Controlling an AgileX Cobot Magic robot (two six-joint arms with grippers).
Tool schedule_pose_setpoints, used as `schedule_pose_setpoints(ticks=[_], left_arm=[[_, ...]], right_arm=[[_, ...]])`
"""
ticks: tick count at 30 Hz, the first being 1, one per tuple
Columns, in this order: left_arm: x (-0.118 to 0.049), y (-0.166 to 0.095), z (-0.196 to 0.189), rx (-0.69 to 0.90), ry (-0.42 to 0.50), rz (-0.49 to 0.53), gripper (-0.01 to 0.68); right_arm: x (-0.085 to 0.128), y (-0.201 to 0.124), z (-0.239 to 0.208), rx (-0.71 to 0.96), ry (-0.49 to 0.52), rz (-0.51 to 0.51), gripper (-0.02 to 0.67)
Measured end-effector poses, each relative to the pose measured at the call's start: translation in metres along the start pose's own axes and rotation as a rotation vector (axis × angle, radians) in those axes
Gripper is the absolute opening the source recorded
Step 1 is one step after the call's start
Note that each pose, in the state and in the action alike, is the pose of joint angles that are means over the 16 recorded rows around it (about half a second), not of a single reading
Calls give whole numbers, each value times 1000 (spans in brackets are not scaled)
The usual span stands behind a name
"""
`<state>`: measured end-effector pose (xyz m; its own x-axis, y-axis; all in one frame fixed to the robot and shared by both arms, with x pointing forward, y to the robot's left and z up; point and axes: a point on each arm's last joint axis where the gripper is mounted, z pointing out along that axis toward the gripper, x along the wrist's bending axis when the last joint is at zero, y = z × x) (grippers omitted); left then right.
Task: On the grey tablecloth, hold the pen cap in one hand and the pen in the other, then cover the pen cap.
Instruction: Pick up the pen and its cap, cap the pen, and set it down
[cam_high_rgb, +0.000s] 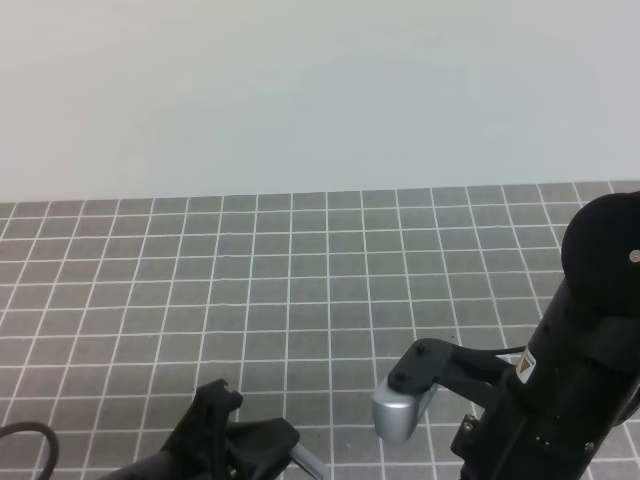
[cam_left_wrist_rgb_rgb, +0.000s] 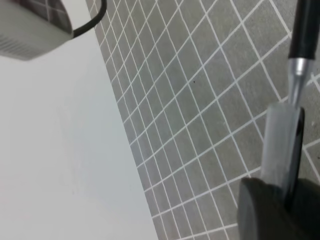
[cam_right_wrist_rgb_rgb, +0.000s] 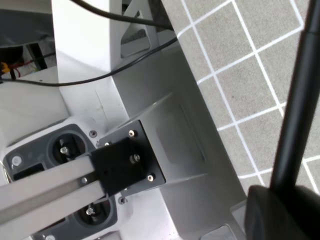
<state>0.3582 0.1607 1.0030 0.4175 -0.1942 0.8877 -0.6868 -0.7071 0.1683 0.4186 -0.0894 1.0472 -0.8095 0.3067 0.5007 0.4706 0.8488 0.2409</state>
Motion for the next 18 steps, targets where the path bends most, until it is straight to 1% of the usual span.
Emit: schedule_pose_setpoints(ticks=[18], left_arm=[[-3, 1, 1, -6, -27, 83, 78]], right_arm=[[0, 0, 0, -2, -2, 8, -4]])
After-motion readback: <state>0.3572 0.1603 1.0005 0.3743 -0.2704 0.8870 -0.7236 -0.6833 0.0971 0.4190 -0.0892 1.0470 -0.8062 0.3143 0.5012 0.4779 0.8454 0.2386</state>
